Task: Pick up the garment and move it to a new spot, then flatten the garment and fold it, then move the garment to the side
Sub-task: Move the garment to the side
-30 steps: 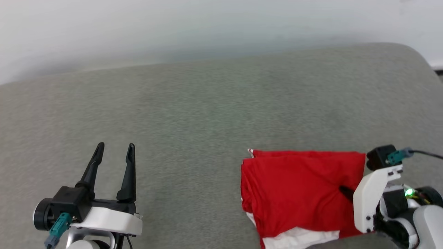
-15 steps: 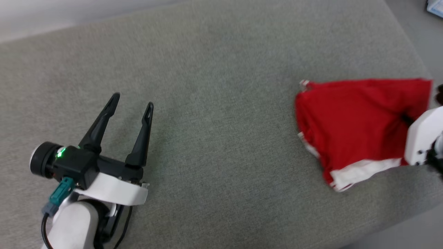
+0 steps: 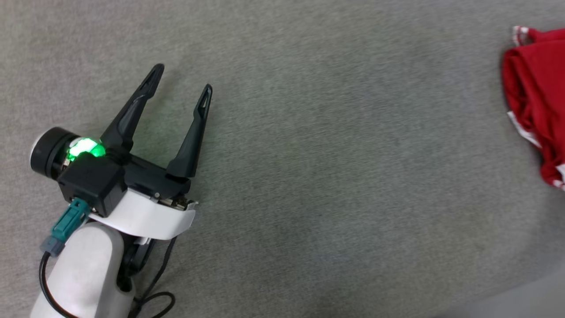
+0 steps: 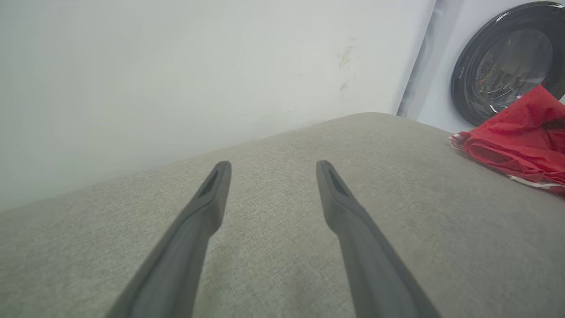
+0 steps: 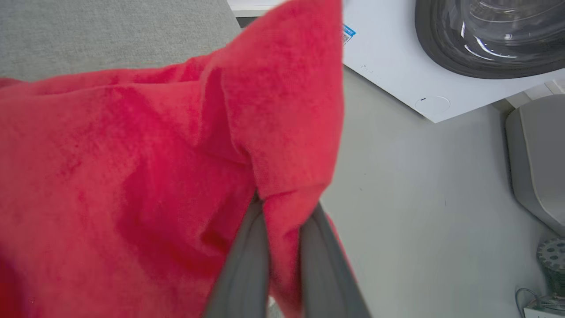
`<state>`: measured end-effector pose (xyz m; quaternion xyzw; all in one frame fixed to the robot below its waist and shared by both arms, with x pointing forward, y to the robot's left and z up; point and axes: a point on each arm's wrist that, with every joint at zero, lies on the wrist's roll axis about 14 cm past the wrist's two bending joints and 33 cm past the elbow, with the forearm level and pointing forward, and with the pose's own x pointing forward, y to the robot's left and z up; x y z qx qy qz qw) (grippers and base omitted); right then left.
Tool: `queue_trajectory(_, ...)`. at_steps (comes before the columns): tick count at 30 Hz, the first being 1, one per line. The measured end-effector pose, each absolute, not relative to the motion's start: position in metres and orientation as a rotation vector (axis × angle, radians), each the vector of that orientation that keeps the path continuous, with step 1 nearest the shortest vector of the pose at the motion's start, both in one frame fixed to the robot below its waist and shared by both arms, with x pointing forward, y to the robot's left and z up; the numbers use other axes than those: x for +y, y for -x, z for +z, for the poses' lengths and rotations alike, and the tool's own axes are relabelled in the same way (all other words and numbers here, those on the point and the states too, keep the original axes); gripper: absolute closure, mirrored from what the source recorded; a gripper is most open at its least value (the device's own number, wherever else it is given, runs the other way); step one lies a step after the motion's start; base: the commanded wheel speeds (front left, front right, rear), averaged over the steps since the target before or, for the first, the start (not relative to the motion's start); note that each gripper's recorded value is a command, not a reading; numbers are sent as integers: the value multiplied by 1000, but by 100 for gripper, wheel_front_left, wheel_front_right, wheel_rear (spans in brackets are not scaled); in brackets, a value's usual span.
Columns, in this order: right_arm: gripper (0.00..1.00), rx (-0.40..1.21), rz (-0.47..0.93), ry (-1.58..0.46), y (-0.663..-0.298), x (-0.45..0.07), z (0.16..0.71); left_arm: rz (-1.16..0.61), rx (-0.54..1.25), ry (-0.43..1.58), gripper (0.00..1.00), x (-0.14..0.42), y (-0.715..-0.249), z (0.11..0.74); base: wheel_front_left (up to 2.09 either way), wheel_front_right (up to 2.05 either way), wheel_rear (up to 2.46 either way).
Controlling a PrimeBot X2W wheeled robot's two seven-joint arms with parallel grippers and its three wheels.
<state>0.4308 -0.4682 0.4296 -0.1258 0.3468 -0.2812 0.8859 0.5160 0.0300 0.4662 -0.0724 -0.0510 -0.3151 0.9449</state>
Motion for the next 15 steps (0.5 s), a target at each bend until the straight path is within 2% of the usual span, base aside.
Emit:
queue_trajectory(1,100,717,-584,267,-435,-467,427,-642,-103,146,0,31,-517,465,0,0,0)
queue_trajectory(2,91,713,-582,280,-438,-467,424,-640,-100,145,0,33,-518,462,0,0,0)
queue_trajectory(3,76,710,-581,294,-441,-466,421,-636,-98,144,0,34,-519,460,0,0,0)
queue_trajectory(4,57,714,-587,293,-441,-466,416,-631,-95,144,0,36,-520,458,0,0,0)
queue_trajectory(5,0,723,-589,290,-441,-465,411,-627,-91,143,0,38,-521,456,0,0,0)
queue_trajectory(10,0,690,-622,321,-437,-468,414,-611,-87,148,0,41,-520,455,0,0,0)
queue_trajectory(15,0,565,-662,307,-433,-473,441,-587,-85,151,0,46,-513,462,0,0,0)
